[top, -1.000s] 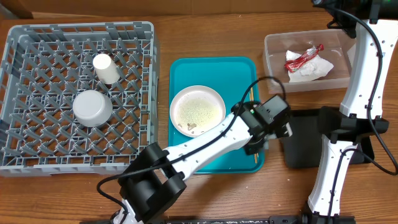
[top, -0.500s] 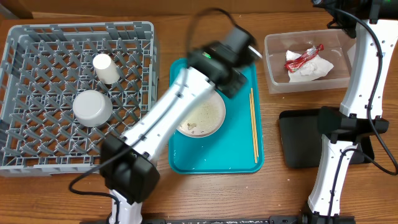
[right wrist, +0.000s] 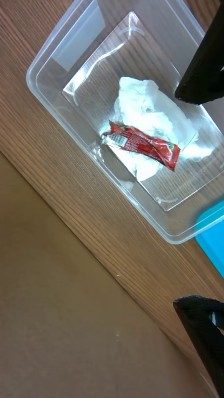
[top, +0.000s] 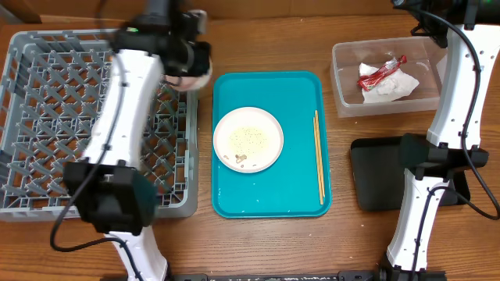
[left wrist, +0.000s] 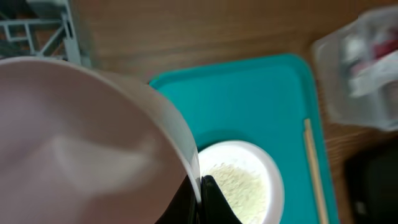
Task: Sort waste into correct bins and load items into the dishwasher
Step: 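Carry the pink bowl over the rack and lower it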
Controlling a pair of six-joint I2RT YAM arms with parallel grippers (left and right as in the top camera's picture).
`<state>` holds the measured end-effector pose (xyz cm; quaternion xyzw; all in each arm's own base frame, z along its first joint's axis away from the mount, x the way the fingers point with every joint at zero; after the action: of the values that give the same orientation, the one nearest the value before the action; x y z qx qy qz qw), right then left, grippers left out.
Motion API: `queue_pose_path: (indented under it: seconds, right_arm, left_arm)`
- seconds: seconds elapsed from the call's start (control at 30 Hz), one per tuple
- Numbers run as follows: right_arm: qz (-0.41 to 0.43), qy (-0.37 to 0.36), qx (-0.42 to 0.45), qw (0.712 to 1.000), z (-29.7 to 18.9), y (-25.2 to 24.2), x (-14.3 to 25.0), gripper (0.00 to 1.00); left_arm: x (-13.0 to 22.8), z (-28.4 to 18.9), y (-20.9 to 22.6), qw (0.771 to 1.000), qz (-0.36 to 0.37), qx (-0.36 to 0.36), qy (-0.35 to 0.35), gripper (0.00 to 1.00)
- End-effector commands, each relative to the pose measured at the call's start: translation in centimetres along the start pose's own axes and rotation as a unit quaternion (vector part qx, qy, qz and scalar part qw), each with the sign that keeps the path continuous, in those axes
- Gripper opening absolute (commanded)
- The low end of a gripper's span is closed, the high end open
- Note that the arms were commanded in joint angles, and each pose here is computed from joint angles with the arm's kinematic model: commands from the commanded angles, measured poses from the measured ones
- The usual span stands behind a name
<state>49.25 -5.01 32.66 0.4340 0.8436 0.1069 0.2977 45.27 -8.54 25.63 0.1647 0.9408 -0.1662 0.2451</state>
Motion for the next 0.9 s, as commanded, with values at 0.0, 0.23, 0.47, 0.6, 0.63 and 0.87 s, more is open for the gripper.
queue_pose_path:
  seconds: [0.0,0.23,0.47,0.6,0.63,0.87]
  right_arm:
    - [0.004,-0.013,-0.014,1.000,-1.4,0.2,-0.4,1.00]
    - [0.004,-0.013,-0.014,1.000,-1.4,0.2,-0.4,1.00]
    - [0.004,-0.013,-0.014,1.000,-1.4,0.2,-0.4,1.00]
    - [0.004,-0.013,-0.014,1.000,-1.4,0.2,-0.4,1.00]
    - [0.004,-0.013,-0.014,1.000,-1.4,0.2,-0.4,1.00]
    - [0.004,-0.013,-0.014,1.000,-1.4,0.2,-0.4,1.00]
  left_arm:
    - [-2.9,-6.9,-0.2,0.984,0.015,0.129,-0.125,0.04]
    - [-3.3,-12.3,7.9,0.960,-0.037,0.148,-0.236,0.04]
    - [0.0,-15.8,15.0,0.939,-0.117,0.171,-0.276,0.05]
    - [2.0,-14.9,17.7,0.926,-0.174,0.200,-0.270,0.04]
    - [2.3,-14.6,18.0,0.921,-0.179,0.215,-0.270,0.04]
    - [3.9,-11.8,21.8,0.897,-0.203,0.277,-0.278,0.04]
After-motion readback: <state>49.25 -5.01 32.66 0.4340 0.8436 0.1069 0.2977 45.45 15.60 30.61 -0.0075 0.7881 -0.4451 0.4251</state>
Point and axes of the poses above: each gripper's point midway between its finger pads, its own z axis out along the fingers, its own y axis along the line the jaws close on, x = y × z, the point moved 6 cm from there along -z, back along the fingers, and after that the axes turned 13 degrees about z, right-handed, at the moved point
